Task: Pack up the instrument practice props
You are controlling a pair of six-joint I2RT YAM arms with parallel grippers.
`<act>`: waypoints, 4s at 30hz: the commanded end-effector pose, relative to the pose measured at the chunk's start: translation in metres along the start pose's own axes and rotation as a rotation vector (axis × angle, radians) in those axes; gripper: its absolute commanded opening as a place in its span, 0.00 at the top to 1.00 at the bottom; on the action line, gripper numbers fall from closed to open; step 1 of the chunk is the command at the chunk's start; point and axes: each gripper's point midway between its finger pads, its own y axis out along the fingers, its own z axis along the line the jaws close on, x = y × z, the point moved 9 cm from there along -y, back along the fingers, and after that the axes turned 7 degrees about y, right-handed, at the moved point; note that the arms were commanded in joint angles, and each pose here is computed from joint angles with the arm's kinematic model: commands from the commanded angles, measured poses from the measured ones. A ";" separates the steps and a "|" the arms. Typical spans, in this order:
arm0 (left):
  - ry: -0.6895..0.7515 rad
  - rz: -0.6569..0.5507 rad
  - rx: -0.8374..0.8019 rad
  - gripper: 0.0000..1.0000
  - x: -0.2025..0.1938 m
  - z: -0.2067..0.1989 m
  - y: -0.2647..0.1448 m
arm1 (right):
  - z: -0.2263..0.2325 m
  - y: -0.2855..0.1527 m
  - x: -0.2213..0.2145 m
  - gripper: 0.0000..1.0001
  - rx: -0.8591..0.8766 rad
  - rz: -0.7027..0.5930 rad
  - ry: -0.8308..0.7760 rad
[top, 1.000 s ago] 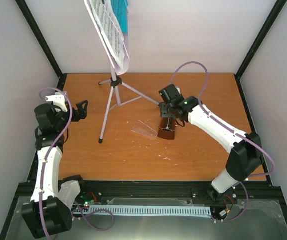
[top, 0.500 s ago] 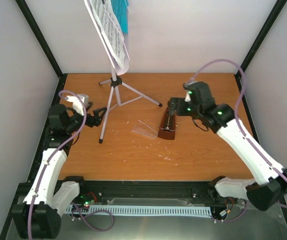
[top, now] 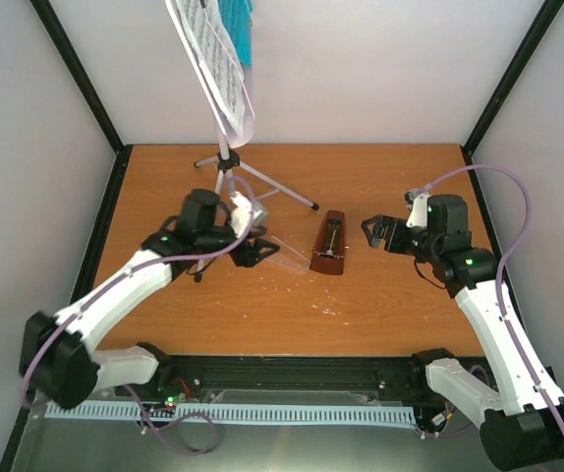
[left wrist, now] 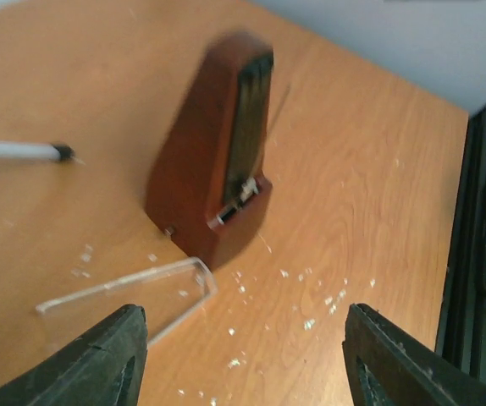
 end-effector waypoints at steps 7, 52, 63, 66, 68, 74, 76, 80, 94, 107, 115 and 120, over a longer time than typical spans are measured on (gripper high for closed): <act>0.082 0.327 -0.093 0.42 -0.054 0.014 0.092 | 0.004 -0.011 -0.006 0.00 0.127 -0.099 -0.052; 0.115 0.501 -0.044 0.60 -0.126 0.042 0.152 | -0.010 0.005 -0.035 0.00 0.191 -0.050 -0.029; -0.110 0.532 -0.025 0.65 -0.116 0.001 0.144 | -0.012 -0.006 -0.040 0.00 0.154 -0.082 -0.028; -0.151 0.513 -0.060 0.57 -0.113 -0.009 0.142 | -0.012 -0.005 -0.041 0.00 0.162 -0.076 -0.022; -0.139 0.528 -0.029 0.50 -0.114 -0.008 0.138 | -0.012 -0.005 -0.040 0.00 0.166 -0.076 -0.019; -0.066 0.625 0.053 0.43 -0.128 -0.003 0.131 | -0.011 -0.008 -0.040 0.00 0.169 -0.081 -0.019; -0.057 0.651 0.078 0.43 -0.134 -0.001 0.129 | -0.012 -0.008 -0.041 0.00 0.165 -0.083 -0.016; -0.065 0.660 0.084 0.49 -0.137 -0.002 0.127 | -0.013 -0.008 -0.042 0.00 0.161 -0.089 -0.007; -0.069 0.643 0.070 0.71 -0.134 -0.005 0.124 | -0.010 -0.017 -0.038 0.00 0.157 -0.133 -0.009; -0.035 0.673 0.059 0.71 -0.139 -0.015 0.125 | -0.005 -0.031 -0.038 0.00 0.182 -0.174 -0.020; -0.033 0.651 0.062 0.87 -0.135 -0.017 0.123 | -0.008 -0.027 -0.044 0.00 0.189 -0.163 -0.032; -0.037 0.651 0.077 0.93 -0.136 -0.017 0.121 | -0.010 -0.017 -0.050 0.00 0.211 -0.119 -0.051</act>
